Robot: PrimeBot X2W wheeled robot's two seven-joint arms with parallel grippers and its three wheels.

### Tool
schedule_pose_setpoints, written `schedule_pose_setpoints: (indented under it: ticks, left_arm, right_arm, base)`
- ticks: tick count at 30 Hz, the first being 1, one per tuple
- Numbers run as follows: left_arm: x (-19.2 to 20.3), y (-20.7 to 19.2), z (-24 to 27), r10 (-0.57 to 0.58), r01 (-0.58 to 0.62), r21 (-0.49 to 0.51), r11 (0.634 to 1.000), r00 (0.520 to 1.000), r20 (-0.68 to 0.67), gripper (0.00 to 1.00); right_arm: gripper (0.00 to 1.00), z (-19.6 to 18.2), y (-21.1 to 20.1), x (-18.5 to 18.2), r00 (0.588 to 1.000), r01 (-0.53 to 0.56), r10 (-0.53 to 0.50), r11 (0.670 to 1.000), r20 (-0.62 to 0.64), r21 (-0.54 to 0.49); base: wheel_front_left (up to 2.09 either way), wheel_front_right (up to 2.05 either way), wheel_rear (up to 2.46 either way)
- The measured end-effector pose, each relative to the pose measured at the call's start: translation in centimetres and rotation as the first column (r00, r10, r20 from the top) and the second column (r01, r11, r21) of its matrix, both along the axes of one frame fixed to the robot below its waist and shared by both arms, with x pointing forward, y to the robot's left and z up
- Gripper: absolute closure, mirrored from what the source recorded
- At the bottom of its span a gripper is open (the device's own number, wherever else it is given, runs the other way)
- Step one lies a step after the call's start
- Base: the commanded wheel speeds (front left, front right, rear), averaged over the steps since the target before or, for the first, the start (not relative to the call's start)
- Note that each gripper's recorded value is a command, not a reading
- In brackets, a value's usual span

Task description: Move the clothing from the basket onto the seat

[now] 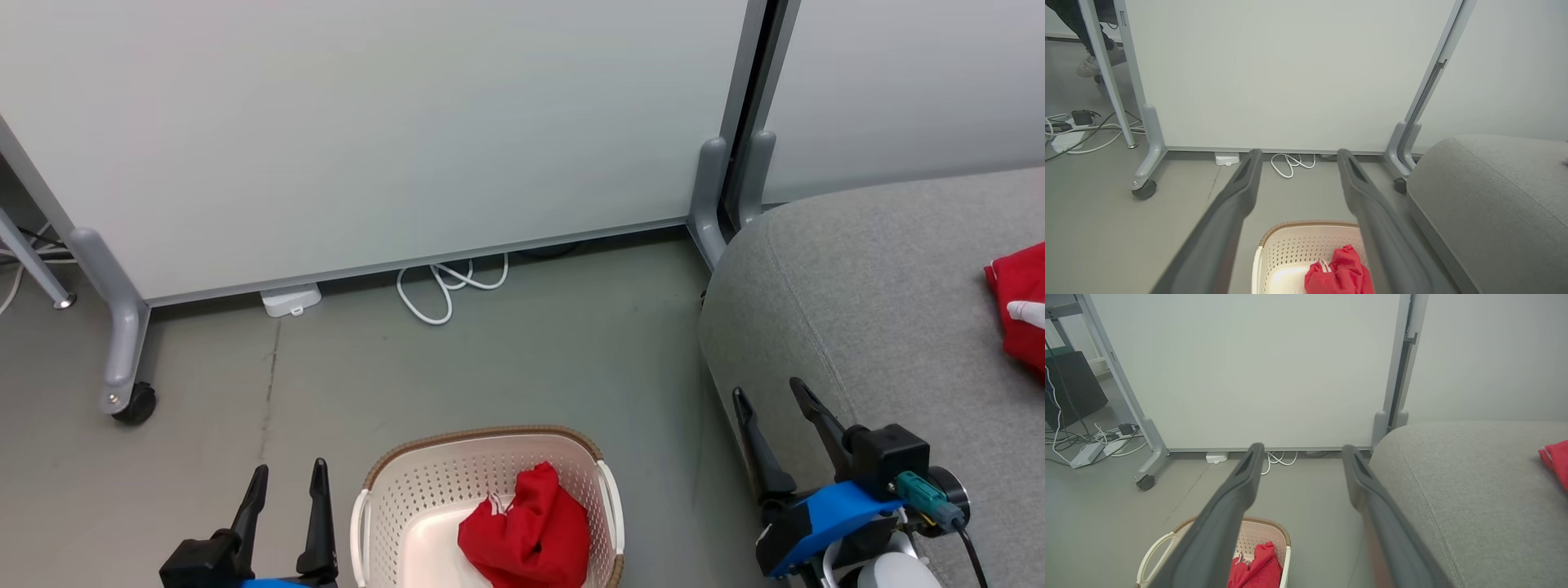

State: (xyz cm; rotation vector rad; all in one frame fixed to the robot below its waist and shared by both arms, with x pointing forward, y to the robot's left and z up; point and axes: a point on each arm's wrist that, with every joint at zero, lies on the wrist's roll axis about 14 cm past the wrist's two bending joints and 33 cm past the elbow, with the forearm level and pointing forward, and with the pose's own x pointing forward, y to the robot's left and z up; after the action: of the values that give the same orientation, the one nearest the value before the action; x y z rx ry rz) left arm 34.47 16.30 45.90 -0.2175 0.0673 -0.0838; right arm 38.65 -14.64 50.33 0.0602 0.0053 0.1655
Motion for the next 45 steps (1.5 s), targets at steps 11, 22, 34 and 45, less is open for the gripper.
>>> schedule_pose_setpoints:
  ticks: [11, 22, 34, 45]
  left_arm:
    - [3.9, -2.7, -3.1, -0.090, 0.091, 0.007, 0.996, 0.992, -0.089, 0.00]
    - [10.4, -8.1, -12.3, -0.300, 0.312, -0.003, 0.950, 0.909, -0.291, 0.00]
    - [10.8, -14.6, -24.5, -0.503, 0.528, -0.119, 0.841, 0.680, -0.533, 0.00]
    - [7.4, -16.7, -32.1, -0.555, 0.604, -0.212, 0.768, 0.463, -0.691, 0.00]
  right_arm:
    - [0.00, 0.1, 0.1, 3.7, 1.000, -0.008, 0.008, 1.000, 0.015, -0.003]
    - [0.00, -3.2, -0.3, 9.4, 1.000, -0.013, 0.014, 1.000, -0.007, 0.020]
    - [0.00, -9.7, -4.2, 11.2, 0.989, 0.072, -0.070, 0.997, -0.129, 0.016]
    - [0.00, -13.0, -6.7, 10.8, 0.970, 0.137, -0.133, 0.991, -0.203, 0.008]
  base:
    - [0.00, 0.00, 0.00]
    - [0.00, 0.00, 0.00]
    - [0.00, 0.00, 0.00]
    - [0.00, 0.00, 0.00]
